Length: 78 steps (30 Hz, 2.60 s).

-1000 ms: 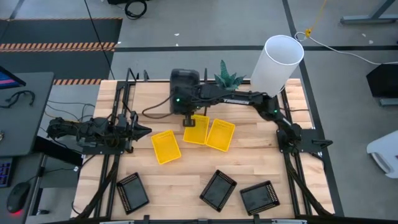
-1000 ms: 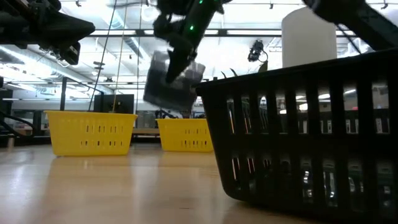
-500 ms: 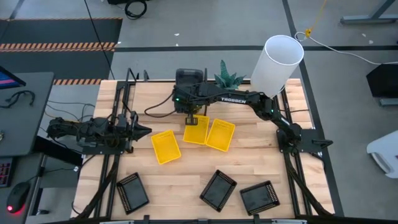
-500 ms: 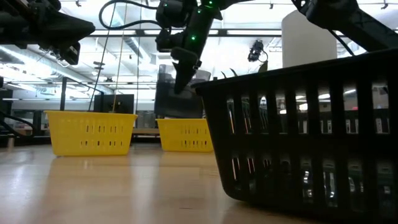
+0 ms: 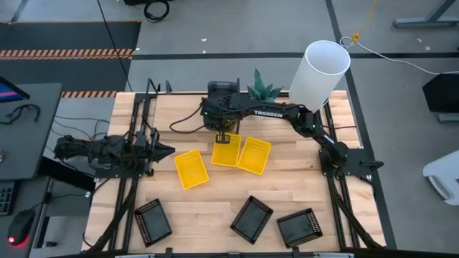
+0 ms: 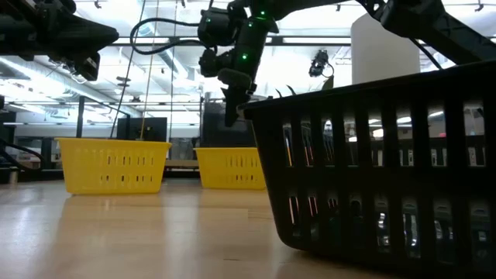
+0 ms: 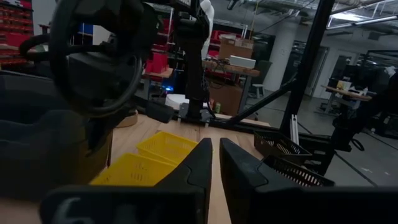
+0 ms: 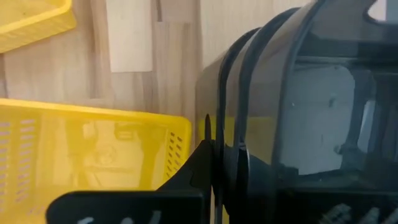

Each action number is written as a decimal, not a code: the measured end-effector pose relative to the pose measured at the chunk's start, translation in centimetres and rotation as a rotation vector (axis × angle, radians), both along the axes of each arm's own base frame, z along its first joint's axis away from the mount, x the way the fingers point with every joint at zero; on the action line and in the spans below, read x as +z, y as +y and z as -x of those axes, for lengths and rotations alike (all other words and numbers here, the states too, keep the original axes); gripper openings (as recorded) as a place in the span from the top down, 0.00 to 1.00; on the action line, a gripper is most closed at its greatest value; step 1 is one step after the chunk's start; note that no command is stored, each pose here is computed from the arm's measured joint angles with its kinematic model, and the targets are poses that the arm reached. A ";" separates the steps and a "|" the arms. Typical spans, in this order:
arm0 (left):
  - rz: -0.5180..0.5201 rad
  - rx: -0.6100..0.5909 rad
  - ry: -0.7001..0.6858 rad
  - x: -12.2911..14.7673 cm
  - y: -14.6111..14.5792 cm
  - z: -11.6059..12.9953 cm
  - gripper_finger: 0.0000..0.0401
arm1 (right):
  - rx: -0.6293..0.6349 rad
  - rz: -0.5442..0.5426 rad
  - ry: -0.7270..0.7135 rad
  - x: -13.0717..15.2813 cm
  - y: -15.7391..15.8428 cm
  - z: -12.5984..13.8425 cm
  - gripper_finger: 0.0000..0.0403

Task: Stack baskets on shelf by color
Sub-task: Put the stacked transparent black bins on the shelf, then stack the middle yellow bin into the right yellow bin

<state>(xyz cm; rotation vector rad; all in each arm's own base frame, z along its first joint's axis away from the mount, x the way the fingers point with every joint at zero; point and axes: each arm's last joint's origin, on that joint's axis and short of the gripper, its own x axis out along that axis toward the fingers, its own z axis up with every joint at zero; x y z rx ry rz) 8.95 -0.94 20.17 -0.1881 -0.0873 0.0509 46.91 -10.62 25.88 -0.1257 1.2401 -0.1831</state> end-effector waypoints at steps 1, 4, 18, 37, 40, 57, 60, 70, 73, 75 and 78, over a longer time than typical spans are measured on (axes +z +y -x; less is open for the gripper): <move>0.000 0.000 0.000 0.0 0.0 0.0 0.90 | 0.001 -0.003 0.004 0.0 0.0 0.0 0.94; 0.000 0.000 0.000 0.0 0.0 0.0 0.92 | 0.001 -0.001 0.011 -0.1 0.1 0.1 0.94; 0.000 0.000 0.000 0.0 0.0 0.0 0.90 | -0.016 -0.011 0.023 -0.1 0.4 0.2 0.91; 0.000 0.000 0.000 0.0 0.0 0.0 0.90 | -0.046 0.040 -0.016 1.9 1.1 0.2 0.64; 0.001 0.000 -0.001 0.0 0.0 0.0 0.91 | -0.050 0.070 -0.022 2.5 1.7 0.4 0.61; 0.000 0.001 -0.001 0.0 0.0 0.0 0.90 | -0.020 0.022 -0.051 5.1 8.2 1.7 0.57; 0.000 0.000 -0.001 0.0 0.0 0.0 0.91 | -0.021 -0.027 -0.004 4.1 9.5 1.8 0.57; 0.000 0.000 -0.001 0.0 0.0 0.0 0.92 | 0.015 -0.148 0.042 -0.5 12.9 1.3 0.57; 0.000 0.000 -0.001 0.0 0.0 0.0 0.91 | 0.022 -0.156 0.025 -2.3 13.1 1.0 0.57; 0.000 0.000 -0.001 0.0 0.0 0.0 0.90 | 0.022 -0.157 0.039 -3.5 13.1 1.1 0.57; 0.000 0.000 -0.001 0.0 0.0 0.0 0.91 | 0.022 -0.155 0.016 -4.8 13.1 0.9 0.57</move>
